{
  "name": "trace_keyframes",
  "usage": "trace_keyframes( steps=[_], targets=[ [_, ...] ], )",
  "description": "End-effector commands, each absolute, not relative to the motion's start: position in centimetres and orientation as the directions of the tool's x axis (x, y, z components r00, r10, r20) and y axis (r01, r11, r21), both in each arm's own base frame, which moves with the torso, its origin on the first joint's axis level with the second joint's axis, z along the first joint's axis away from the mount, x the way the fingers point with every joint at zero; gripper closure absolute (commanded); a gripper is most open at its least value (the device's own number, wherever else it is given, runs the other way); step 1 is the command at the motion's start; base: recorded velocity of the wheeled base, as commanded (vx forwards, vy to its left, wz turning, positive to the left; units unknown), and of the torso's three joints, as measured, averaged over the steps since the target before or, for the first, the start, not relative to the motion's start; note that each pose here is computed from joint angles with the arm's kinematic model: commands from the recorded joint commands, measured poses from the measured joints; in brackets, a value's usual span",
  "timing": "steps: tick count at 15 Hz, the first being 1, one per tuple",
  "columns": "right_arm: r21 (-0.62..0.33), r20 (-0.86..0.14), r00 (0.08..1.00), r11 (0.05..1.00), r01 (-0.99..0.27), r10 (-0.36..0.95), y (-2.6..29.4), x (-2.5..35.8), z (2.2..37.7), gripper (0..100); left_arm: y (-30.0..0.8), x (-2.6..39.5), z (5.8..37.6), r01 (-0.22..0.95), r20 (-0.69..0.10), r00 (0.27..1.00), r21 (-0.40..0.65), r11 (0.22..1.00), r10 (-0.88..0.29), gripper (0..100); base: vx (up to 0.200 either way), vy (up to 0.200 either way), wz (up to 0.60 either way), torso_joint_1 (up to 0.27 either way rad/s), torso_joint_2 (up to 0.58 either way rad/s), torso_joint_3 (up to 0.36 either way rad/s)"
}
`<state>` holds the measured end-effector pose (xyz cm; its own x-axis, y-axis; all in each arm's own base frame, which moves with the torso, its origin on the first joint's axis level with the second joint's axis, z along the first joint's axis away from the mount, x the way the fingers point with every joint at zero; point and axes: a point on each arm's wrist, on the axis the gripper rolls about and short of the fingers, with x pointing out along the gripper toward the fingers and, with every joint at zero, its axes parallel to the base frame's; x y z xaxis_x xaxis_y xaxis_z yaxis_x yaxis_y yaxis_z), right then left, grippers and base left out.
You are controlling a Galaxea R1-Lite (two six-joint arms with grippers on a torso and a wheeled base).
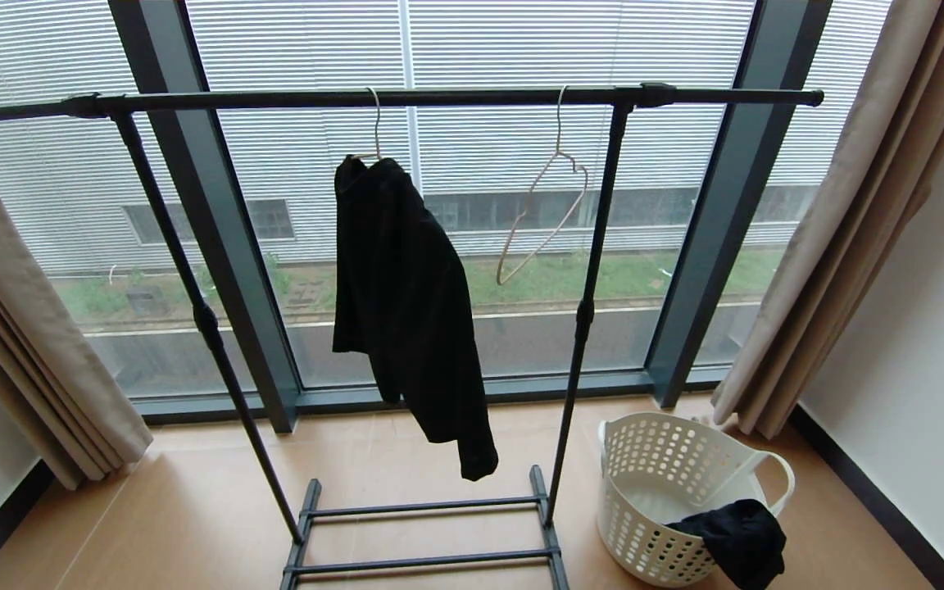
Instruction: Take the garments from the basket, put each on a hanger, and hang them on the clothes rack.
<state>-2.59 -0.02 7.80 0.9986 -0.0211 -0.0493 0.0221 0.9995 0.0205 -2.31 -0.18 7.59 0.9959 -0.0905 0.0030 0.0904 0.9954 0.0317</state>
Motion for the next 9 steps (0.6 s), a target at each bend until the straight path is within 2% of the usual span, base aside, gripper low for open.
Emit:
trace_keyframes(
  steps=[1,9],
  targets=[
    [0.021,-0.051,0.998,0.999,0.024,-0.023,-0.02,-2.58,7.81,0,-0.18,-2.3,7.59,0.09,0.002,0.996,0.032,0.995,-0.09,0,0.0,0.0,0.0,-0.207,0.52,0.325],
    [0.021,-0.049,0.999,0.999,0.024,-0.023,-0.02,-2.59,7.8,0,-0.18,-2.3,7.59,0.09,0.002,0.996,0.031,0.995,-0.09,0,0.0,0.0,0.0,-0.175,0.51,0.327]
  ],
)
